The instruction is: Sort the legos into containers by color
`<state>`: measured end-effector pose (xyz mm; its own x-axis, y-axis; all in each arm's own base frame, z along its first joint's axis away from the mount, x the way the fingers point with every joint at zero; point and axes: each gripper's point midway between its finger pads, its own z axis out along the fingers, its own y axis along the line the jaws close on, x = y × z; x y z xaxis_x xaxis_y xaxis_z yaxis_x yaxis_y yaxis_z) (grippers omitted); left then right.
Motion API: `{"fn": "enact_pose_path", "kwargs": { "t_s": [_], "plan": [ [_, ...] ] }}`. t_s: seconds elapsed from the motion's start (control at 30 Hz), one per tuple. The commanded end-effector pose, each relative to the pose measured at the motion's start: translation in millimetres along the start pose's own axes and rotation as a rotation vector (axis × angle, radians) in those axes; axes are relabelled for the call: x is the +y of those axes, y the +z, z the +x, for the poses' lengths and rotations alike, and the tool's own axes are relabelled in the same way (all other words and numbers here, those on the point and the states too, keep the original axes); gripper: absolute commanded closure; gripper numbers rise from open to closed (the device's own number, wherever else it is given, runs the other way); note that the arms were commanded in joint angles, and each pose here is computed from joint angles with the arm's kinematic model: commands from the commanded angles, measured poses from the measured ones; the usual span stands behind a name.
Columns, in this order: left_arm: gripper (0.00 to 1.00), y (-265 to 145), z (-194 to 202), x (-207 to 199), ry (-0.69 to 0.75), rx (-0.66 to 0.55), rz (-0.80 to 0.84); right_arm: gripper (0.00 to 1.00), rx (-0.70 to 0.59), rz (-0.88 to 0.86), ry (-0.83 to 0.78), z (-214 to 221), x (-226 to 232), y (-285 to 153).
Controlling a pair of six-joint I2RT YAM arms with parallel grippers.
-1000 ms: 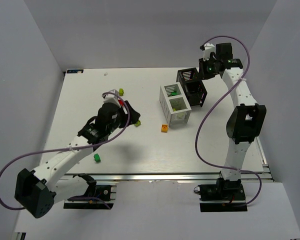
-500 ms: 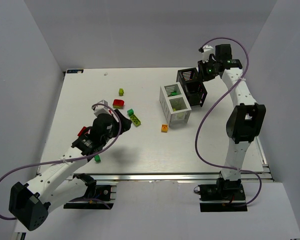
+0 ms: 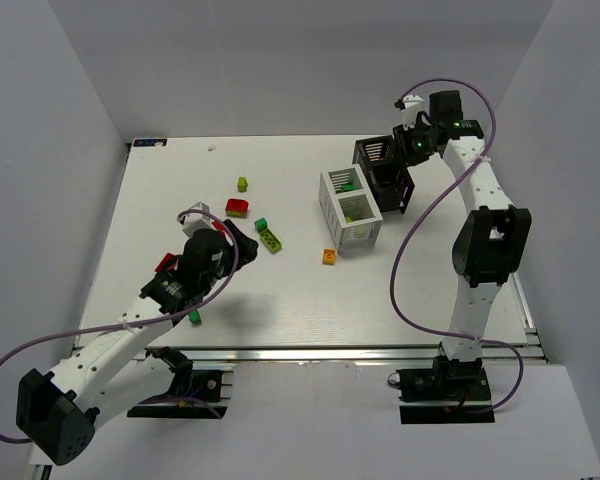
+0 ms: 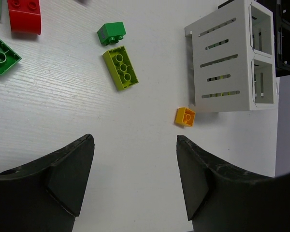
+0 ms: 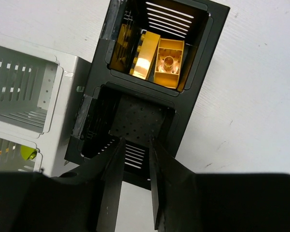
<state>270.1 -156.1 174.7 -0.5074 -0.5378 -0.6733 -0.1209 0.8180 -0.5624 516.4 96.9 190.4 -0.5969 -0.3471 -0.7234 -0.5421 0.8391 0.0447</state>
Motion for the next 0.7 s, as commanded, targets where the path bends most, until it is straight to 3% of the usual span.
{"fn": "enact_pose_path", "kwargs": {
  "t_s": [0.0,0.1,0.23,0.33,0.43,0.47,0.67],
  "plan": [
    [0.22,-3.3,-3.4,5.1,-0.005,-0.019,-0.017,0.67,-0.037,-0.037,-0.043,-10.9,8.8,-12.4],
    [0.22,-4.6,-5.5,6.3,-0.004,-0.026,-0.025,0.6,-0.054,-0.074,-0.086,-15.3,16.2,-19.0],
    [0.22,-9.7,-11.1,7.8,0.001,-0.042,-0.035,0.36,-0.144,-0.252,-0.257,-27.6,52.9,-45.3],
    [0.21,-14.8,-13.6,11.8,-0.001,-0.054,-0.044,0.26,-0.263,-0.396,-0.432,-34.7,88.2,-75.2],
    [0.19,-18.6,-14.1,21.0,0.002,-0.067,-0.073,0.2,-0.364,-0.567,-0.654,-12.5,132.5,-99.1],
    [0.16,-20.2,-17.0,24.4,0.0,-0.08,-0.089,0.18,-0.4,-0.61,-0.815,5.3,145.4,-95.7],
    [0.07,-31.8,-27.7,41.8,0.007,-0.118,-0.179,0.13,-0.381,-0.783,-1.22,87.5,210.3,-107.3]
  ]
}}
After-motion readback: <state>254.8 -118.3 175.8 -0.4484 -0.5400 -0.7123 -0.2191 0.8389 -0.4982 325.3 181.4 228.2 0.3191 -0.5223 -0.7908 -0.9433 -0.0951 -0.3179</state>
